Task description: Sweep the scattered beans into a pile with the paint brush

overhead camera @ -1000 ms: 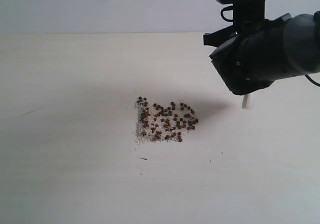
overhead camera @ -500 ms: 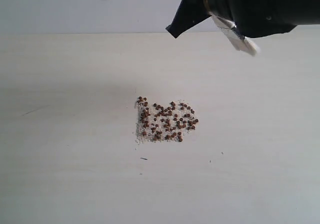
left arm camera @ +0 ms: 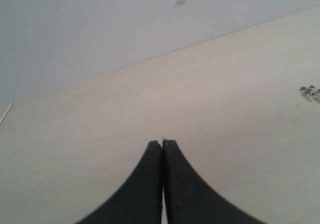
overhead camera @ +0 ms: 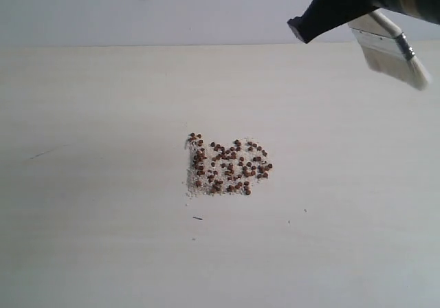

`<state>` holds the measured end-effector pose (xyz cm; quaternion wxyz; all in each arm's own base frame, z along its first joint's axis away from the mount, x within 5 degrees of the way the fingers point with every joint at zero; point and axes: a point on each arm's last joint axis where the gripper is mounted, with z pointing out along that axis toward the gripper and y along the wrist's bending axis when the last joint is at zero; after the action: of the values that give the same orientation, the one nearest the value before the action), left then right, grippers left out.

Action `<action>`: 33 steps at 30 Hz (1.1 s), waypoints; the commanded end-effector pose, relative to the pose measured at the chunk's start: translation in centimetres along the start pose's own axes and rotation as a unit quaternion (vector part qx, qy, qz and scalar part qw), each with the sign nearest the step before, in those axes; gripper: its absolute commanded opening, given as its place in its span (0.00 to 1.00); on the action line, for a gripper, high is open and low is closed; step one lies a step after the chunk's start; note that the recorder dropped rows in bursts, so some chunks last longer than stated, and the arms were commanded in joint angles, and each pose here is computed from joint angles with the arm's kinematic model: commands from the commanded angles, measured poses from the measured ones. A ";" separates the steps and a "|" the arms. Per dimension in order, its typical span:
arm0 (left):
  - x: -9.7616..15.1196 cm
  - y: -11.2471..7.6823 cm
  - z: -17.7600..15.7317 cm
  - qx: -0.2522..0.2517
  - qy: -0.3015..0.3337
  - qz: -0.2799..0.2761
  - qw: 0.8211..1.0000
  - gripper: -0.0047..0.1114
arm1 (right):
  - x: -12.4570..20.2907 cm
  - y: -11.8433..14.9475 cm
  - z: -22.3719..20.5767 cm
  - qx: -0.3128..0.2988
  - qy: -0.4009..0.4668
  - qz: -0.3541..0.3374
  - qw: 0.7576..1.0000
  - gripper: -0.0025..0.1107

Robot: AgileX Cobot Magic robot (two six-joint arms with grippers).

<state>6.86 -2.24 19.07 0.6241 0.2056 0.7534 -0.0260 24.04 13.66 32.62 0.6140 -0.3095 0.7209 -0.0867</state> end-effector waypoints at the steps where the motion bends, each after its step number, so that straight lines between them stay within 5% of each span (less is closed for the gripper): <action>1: 0.0 0.0 0.0 -0.002 -0.004 -0.003 1.000 0.04 | 1.2 0.2 -1.9 -0.017 -0.005 0.033 0.999 0.02; 8: 0.0 0.0 0.0 -0.002 -0.004 -0.003 1.000 0.04 | 4.1 1.2 -2.1 -0.018 0.039 0.090 0.995 0.02; 14: 0.0 0.0 0.0 -0.002 -0.004 -0.003 1.000 0.04 | 8.1 0.9 -2.7 0.079 0.098 0.150 0.981 0.02; 21: 0.0 0.0 0.0 -0.002 -0.004 -0.003 1.000 0.04 | 11.2 0.8 -2.6 0.184 0.124 0.269 0.937 0.02; 33: 0.0 0.0 0.0 -0.002 -0.004 -0.003 1.000 0.04 | 11.4 2.9 3.7 0.224 0.165 0.244 0.929 0.02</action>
<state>6.86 -2.24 19.07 0.6241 0.2056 0.7534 -0.0260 24.52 9.60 21.04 0.5371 0.0410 0.8314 -0.1362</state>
